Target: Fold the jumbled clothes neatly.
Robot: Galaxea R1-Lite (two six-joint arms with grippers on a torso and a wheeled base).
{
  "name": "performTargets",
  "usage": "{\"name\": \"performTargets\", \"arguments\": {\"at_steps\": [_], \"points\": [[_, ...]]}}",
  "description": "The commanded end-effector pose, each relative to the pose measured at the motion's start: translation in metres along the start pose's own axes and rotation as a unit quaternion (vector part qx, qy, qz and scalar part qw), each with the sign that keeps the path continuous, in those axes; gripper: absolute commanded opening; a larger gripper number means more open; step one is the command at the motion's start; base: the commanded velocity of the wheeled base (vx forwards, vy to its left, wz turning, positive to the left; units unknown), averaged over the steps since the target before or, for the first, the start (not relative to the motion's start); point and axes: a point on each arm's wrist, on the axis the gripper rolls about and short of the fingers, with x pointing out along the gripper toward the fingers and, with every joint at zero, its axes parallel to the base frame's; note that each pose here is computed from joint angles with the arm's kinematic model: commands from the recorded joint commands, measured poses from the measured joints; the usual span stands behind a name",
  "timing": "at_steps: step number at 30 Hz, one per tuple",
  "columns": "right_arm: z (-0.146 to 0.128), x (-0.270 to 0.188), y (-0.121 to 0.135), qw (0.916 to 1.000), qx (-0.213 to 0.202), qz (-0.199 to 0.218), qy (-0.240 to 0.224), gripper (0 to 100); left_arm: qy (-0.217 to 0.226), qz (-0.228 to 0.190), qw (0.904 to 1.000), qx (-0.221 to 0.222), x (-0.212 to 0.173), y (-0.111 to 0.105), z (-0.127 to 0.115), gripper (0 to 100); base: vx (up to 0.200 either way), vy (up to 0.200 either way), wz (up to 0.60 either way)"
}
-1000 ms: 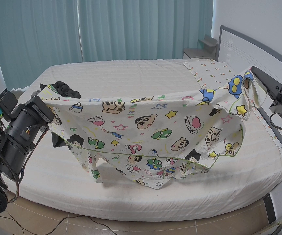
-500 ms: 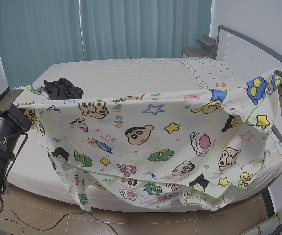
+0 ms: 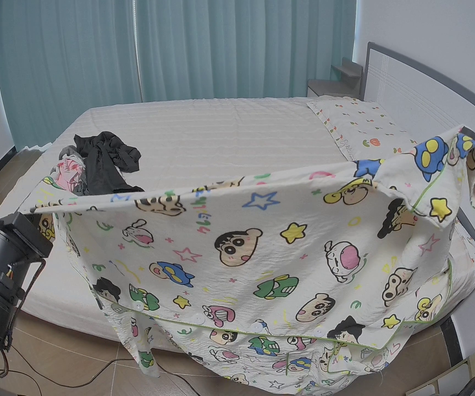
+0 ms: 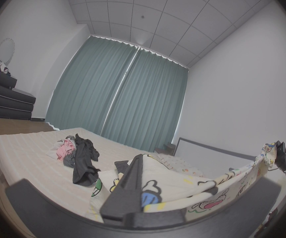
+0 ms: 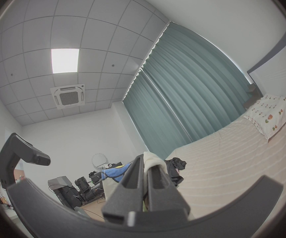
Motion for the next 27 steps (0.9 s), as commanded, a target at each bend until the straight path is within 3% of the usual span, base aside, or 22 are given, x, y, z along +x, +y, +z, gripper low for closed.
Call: {"name": "performTargets", "arguments": {"at_steps": [1, 5, 10, 22, 27], "points": [[-0.014, 0.011, -0.026, 0.9985, 0.015, -0.044, 0.029, 0, 0.066, 0.017, 0.9975, 0.016, 0.007, 0.004, -0.029, 0, 0.0, 0.0, 0.0], [-0.018, 0.015, -0.042, 0.9966, 0.013, -0.071, 0.039, 0, 0.085, 0.025, 0.9961, 0.005, 0.016, 0.003, -0.038, 0, 0.0, 0.0, 0.0], [-0.024, 0.026, -0.07, 0.9935, 0.006, -0.104, 0.047, 0, 0.113, 0.034, 0.993, 0.013, 0.039, -0.001, -0.054, 0, 0.2, 0.0, 0.0], [-0.035, 0.049, -0.124, 0.9916, -0.006, -0.127, 0.026, 0, 0.112, 0.056, 0.9919, 0.018, 0.092, -0.007, -0.073, 0, 0.2, 0.0, 0.0], [-0.04, 0.056, -0.152, 0.988, -0.003, -0.152, 0.029, 0, 0.115, 0.072, 0.9905, 0.022, 0.13, -0.005, -0.093, 0, 0.2, 0.0, 0.0]]}}
